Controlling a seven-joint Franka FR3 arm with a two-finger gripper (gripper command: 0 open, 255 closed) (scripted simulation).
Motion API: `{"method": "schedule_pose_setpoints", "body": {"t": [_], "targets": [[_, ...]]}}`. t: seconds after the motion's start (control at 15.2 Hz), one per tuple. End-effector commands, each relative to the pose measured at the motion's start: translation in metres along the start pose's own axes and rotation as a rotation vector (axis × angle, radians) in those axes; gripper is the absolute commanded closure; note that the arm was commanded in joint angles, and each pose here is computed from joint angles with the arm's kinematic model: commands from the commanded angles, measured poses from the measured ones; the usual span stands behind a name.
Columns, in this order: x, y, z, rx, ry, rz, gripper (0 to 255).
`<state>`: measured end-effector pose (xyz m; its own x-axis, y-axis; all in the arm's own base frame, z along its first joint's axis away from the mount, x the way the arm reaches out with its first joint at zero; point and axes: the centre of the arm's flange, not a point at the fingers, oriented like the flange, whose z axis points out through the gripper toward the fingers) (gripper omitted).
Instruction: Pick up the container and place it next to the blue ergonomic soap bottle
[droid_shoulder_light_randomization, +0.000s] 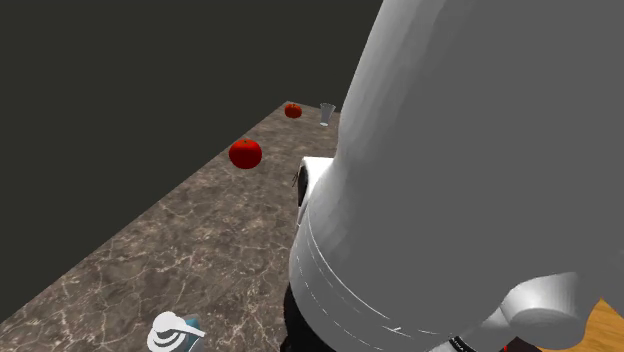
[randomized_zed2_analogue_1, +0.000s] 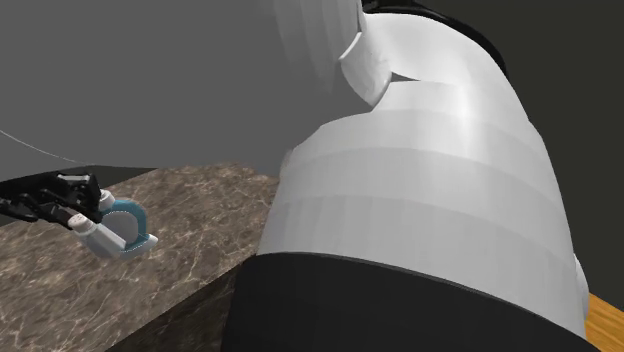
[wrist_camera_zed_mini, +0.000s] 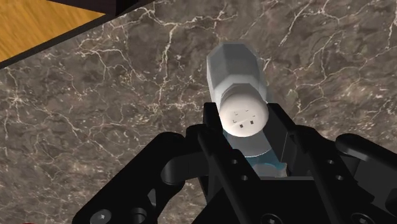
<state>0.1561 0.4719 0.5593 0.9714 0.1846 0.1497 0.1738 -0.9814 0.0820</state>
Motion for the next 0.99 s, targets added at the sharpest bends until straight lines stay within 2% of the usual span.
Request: {"method": "schedule_pose_setpoints", "body": {"t": [0.0,0.92], "targets": [[-0.001,-0.003,0.010,0.000,0.000,0.000,255],[-0.012,-0.009,0.083,0.000,0.000,0.000,255]]}}
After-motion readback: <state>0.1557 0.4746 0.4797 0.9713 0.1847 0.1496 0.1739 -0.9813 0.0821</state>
